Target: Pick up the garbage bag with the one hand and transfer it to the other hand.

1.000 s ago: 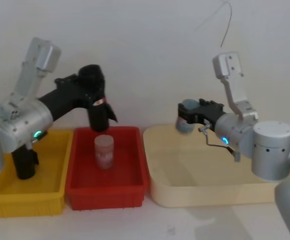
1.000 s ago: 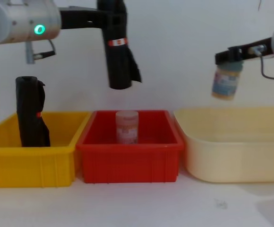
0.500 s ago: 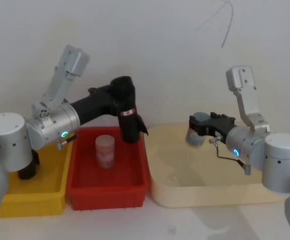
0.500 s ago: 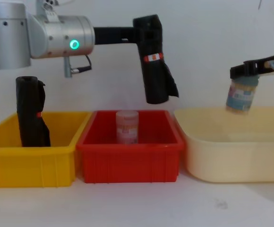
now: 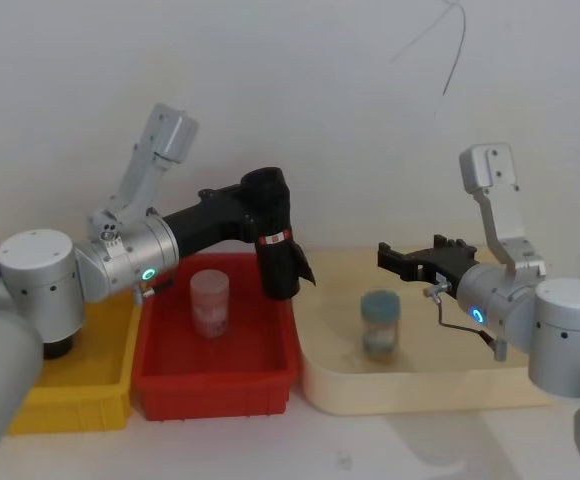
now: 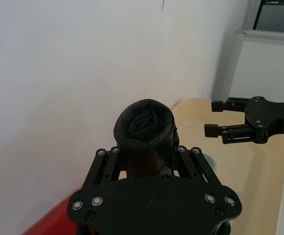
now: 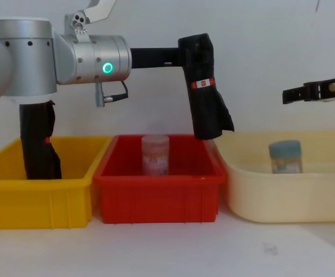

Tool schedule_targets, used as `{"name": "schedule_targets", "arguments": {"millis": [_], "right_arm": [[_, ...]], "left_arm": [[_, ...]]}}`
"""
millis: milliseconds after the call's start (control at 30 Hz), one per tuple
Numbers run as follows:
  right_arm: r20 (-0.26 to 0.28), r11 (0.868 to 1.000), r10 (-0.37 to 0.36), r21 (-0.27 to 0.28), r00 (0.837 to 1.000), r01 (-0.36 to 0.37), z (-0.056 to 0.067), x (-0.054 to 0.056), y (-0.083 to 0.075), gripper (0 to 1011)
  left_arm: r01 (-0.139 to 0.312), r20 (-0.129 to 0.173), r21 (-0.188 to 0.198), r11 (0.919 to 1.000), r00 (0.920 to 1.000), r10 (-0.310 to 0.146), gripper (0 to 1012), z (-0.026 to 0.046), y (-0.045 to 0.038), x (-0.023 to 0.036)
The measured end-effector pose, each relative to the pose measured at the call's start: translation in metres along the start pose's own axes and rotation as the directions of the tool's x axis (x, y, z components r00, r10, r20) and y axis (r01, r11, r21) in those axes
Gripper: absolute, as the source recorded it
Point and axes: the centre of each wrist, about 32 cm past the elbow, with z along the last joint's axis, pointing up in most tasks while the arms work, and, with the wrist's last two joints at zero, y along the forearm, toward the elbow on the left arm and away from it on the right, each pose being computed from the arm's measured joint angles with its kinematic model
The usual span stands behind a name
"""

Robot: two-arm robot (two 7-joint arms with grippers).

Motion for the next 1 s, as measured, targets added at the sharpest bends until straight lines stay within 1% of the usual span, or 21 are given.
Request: {"name": "schedule_targets", "arguments": {"millis": [167, 367, 500, 733, 833, 933, 1000], "right_arm": [[-0.003, 1.000, -0.001, -0.002, 1.000, 0.001, -0.001, 0.000, -0.001, 999], [-0.003, 1.000, 0.001, -0.002, 1.000, -0.001, -0.002, 0.000, -0.001, 1001], [0.001, 1.000, 0.021, 0.003, 1.000, -0.021, -0.003, 0.000, -0.002, 1001], [0.004, 0.996, 0.087, 0.025, 0.996, -0.088, -0.007, -0.002, -0.006, 1001], [0.008, 0.990, 0.134, 0.040, 0.991, -0.134, -0.009, -0.004, -0.008, 1001], [0.011, 0.985, 0.165, 0.048, 0.986, -0.165, -0.010, -0.005, -0.009, 1001], [0.016, 0.979, 0.194, 0.057, 0.981, -0.195, -0.011, -0.006, -0.009, 1001]], "left_arm": [[0.008, -0.007, 0.003, 1.0000, 0.9999, -0.008, 435, -0.0018, -0.0025, 0.0006], [0.015, -0.013, 0.006, 0.9999, 0.9998, -0.015, 435, -0.0035, -0.0046, 0.0010], [0.018, -0.015, 0.008, 0.9998, 0.9997, -0.017, 435, -0.0041, -0.0055, 0.0011], [0.022, -0.018, 0.009, 0.9997, 0.9996, -0.021, 435, -0.0048, -0.0067, 0.0012], [0.022, -0.019, 0.009, 0.9997, 0.9996, -0.022, 435, -0.0049, -0.0070, 0.0013], [0.023, -0.020, 0.009, 0.9997, 0.9995, -0.023, 435, -0.0049, -0.0072, 0.0012], [0.024, -0.020, 0.010, 0.9997, 0.9995, -0.023, 435, -0.0052, -0.0073, 0.0013]]}}
